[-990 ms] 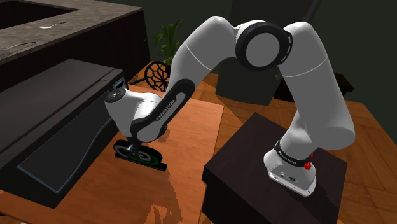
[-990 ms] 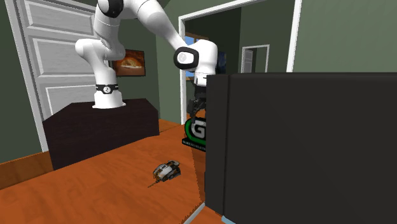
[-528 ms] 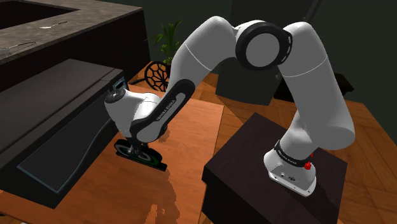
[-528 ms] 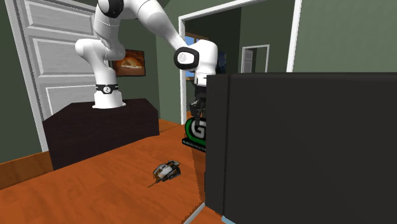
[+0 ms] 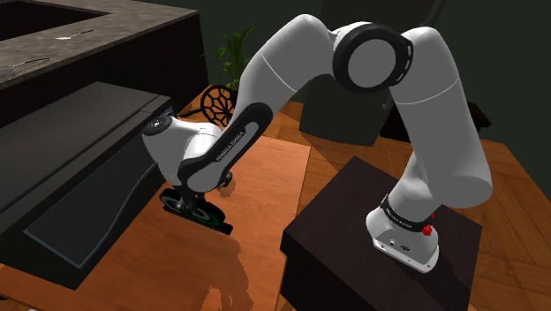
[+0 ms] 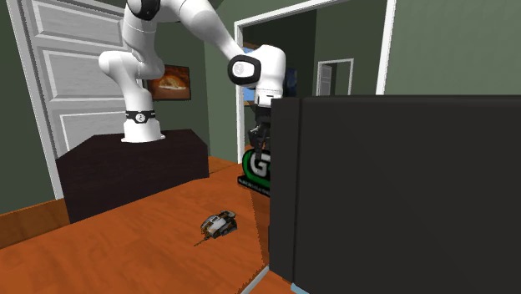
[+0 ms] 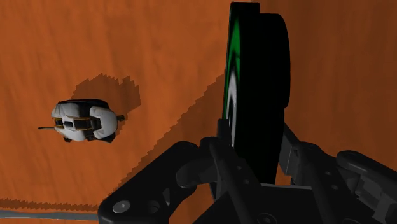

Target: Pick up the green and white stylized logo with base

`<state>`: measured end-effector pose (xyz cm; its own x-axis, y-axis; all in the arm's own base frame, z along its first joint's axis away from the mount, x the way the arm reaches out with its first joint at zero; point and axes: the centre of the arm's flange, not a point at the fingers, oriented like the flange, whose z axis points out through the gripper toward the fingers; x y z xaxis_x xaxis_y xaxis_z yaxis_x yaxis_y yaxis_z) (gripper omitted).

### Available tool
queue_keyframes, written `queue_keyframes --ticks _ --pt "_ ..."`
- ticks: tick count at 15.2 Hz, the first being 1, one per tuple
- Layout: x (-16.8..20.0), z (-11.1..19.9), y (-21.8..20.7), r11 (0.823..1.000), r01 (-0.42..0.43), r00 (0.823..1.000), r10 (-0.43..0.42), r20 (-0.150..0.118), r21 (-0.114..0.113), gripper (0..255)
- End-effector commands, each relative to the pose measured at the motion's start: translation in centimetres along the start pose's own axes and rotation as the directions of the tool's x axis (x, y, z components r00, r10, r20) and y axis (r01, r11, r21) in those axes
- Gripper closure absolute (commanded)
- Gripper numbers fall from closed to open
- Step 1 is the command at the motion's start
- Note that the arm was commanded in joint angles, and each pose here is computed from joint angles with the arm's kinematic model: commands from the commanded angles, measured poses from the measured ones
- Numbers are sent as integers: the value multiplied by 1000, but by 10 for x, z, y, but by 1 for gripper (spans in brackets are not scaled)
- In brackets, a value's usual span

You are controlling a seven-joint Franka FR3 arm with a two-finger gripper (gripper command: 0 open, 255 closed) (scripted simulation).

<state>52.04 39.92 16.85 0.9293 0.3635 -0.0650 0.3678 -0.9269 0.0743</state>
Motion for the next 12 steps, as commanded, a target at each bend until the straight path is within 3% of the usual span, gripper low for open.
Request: queue_keyframes --ticks 1,12 --pt "-1 -11 0 1000 0 1000 0 -1 0 255" --pt "-4 -59 4 1000 0 1000 0 -1 0 255"
